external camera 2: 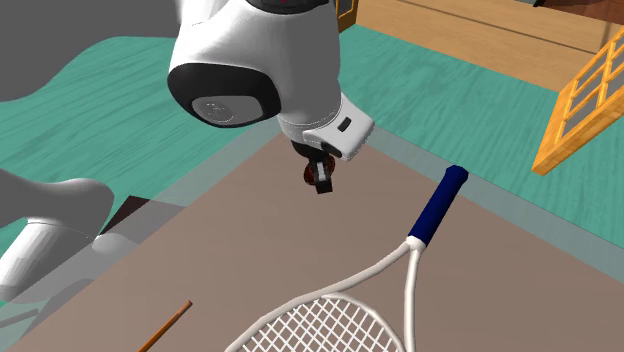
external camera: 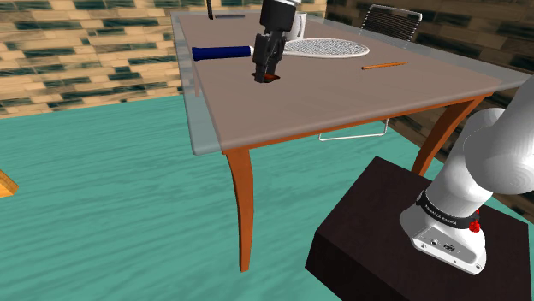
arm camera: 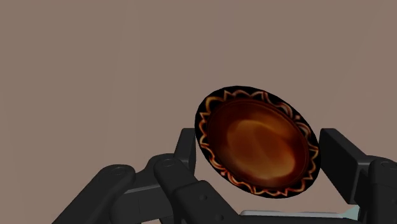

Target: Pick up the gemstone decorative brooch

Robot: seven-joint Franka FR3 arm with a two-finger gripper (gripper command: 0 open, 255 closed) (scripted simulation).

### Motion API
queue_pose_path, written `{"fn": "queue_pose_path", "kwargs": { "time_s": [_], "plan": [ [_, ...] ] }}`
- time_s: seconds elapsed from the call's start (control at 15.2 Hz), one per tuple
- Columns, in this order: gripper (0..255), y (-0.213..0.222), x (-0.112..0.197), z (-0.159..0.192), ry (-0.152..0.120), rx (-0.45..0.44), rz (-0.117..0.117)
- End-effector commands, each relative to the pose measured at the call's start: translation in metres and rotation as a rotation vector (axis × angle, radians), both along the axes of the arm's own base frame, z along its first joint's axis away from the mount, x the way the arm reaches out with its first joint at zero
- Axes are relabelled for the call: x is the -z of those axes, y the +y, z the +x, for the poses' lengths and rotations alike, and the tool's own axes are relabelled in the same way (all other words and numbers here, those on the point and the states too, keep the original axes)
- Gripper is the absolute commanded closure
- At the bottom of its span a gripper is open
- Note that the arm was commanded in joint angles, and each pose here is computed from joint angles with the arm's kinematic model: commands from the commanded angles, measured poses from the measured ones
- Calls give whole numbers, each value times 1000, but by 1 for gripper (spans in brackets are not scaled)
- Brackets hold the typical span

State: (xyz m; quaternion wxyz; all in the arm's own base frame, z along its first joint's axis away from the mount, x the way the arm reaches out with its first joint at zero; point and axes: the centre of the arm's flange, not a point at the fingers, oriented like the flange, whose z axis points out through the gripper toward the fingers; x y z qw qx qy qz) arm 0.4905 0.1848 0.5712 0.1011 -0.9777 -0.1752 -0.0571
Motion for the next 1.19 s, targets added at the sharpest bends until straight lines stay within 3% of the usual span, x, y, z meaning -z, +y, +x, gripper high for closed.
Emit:
{"fn": "queue_pose_path", "kwargs": {
  "time_s": [0.0, 0.46, 1.12],
  "plan": [
    [255, 0, 1, 0, 1, 0, -1],
    [255, 0, 1, 0, 1, 0, -1],
    [255, 0, -52, 0, 1, 0, -1]
  ]
}}
